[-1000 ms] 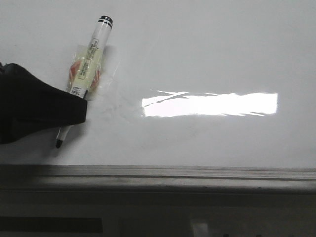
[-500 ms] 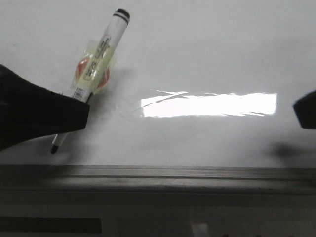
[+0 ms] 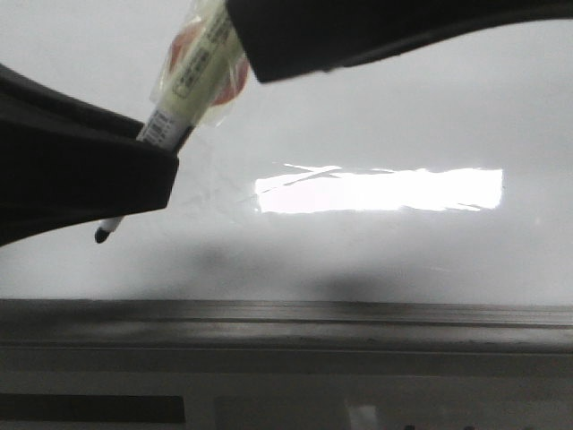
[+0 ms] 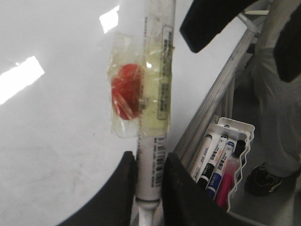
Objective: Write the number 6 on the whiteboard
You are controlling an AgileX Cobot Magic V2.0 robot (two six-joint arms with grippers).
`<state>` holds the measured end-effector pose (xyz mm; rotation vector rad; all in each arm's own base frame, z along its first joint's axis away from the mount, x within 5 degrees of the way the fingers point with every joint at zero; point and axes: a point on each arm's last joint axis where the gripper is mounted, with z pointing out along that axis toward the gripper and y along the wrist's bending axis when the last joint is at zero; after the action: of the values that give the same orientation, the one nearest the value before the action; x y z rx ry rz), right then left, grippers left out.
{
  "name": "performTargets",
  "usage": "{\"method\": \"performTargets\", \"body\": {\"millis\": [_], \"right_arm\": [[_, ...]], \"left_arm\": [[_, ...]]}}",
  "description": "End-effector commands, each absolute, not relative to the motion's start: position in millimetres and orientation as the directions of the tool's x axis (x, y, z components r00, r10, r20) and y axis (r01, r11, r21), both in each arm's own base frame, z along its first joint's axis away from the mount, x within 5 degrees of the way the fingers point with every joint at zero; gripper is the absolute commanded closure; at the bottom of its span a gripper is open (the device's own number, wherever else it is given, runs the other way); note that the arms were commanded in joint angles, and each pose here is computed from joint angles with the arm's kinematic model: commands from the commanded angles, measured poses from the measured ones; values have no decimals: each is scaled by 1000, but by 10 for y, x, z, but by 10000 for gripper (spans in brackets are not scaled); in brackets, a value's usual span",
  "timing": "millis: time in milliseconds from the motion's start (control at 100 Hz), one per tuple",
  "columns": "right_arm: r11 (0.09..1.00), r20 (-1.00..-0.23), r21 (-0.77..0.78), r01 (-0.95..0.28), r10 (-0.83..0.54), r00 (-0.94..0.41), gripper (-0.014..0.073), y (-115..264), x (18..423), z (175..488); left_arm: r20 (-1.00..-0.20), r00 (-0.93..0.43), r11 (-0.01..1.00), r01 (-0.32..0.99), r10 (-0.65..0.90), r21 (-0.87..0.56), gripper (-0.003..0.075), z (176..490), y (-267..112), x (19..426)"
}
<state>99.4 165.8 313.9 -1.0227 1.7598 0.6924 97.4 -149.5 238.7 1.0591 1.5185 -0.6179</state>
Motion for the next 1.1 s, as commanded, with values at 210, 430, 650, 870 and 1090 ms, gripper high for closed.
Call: {"method": "performTargets", "body": {"millis": [210,430,650,870,1090], "right_arm": [[523,-975,90,-848,-129,-183,301,1761,1068,3399],[525,-975,90,-846,-127,-182,330,1774,1079,3393],[517,-964,107,-849,-154,-216,615,1774,1062,3357],[517,-965,102,-850,-157,-211,659,1774,1063,3357],[528,-958,152,-836,-127,-255,659,1767,1075,3359]], "left_arm": [[-968,176,389,891,180,234,741,2536,-1554,906],[-971,179,375,899,161,228,741,2468,-1528,864],[-973,193,371,900,128,228,741,2495,-1533,854],[-981,161,395,898,112,193,653,2502,-1526,871],[-992,115,444,887,61,130,312,2551,-1486,890]]}}
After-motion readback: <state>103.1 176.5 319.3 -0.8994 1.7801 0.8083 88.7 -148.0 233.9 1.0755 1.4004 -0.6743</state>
